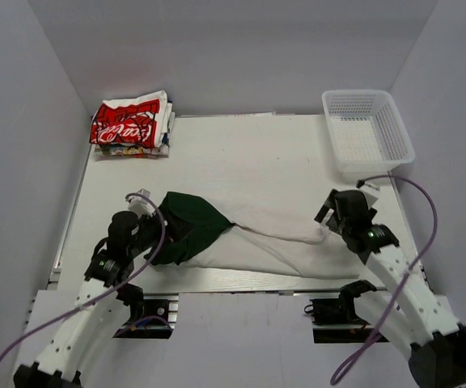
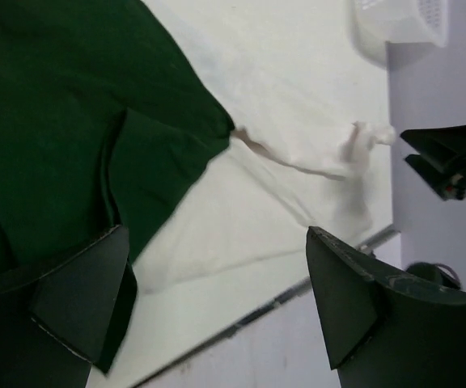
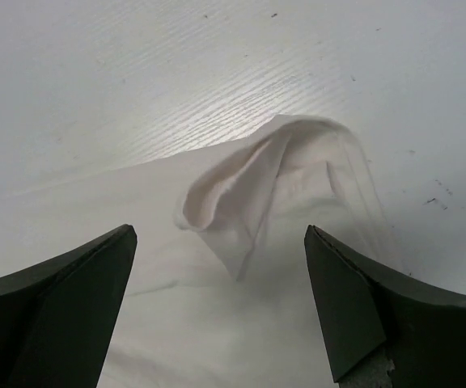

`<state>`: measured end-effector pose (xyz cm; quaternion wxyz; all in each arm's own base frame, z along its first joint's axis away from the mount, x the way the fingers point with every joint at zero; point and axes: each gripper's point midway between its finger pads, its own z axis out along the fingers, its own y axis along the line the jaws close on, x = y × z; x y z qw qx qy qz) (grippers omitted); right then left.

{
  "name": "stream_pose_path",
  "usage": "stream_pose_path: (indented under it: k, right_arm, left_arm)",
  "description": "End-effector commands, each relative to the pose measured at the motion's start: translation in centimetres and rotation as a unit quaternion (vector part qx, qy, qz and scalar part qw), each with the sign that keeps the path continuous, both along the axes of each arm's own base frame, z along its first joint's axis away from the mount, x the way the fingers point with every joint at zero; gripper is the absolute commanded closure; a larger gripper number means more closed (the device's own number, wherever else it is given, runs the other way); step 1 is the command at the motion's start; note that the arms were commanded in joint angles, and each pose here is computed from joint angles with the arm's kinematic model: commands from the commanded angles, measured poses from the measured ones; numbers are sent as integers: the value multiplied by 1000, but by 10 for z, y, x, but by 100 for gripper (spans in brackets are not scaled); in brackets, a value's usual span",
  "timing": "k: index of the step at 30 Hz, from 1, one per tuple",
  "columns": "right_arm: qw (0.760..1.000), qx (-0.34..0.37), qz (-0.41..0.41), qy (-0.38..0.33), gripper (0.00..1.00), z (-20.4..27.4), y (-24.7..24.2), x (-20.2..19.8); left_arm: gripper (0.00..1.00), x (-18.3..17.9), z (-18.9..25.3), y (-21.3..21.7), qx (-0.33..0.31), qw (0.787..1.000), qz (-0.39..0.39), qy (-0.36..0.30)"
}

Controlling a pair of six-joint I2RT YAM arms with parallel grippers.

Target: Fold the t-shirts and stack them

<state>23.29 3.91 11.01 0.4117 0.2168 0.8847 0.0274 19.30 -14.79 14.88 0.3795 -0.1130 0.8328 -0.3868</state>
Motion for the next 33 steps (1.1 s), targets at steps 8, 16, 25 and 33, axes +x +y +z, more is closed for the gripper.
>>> stream_pose_path:
  k: [8,16,25,33]
  right_arm:
    - [970,-161,25,181,10,-45,-10,28]
    - [964,-178,-70,187,30,-48,-38,5]
    - [985,-122,-78,98,76,-42,-31,24]
    - [991,-108,-81,-4,100,-20,-36,71]
  left_arm:
    - [0,83,-43,-46,20,996,-81,12]
    - [0,84,-106,-42,44,992,-69,99]
    - [0,64,-139,-16,98,984,-24,148]
    - [0,54,-159,16,144,967,47,206]
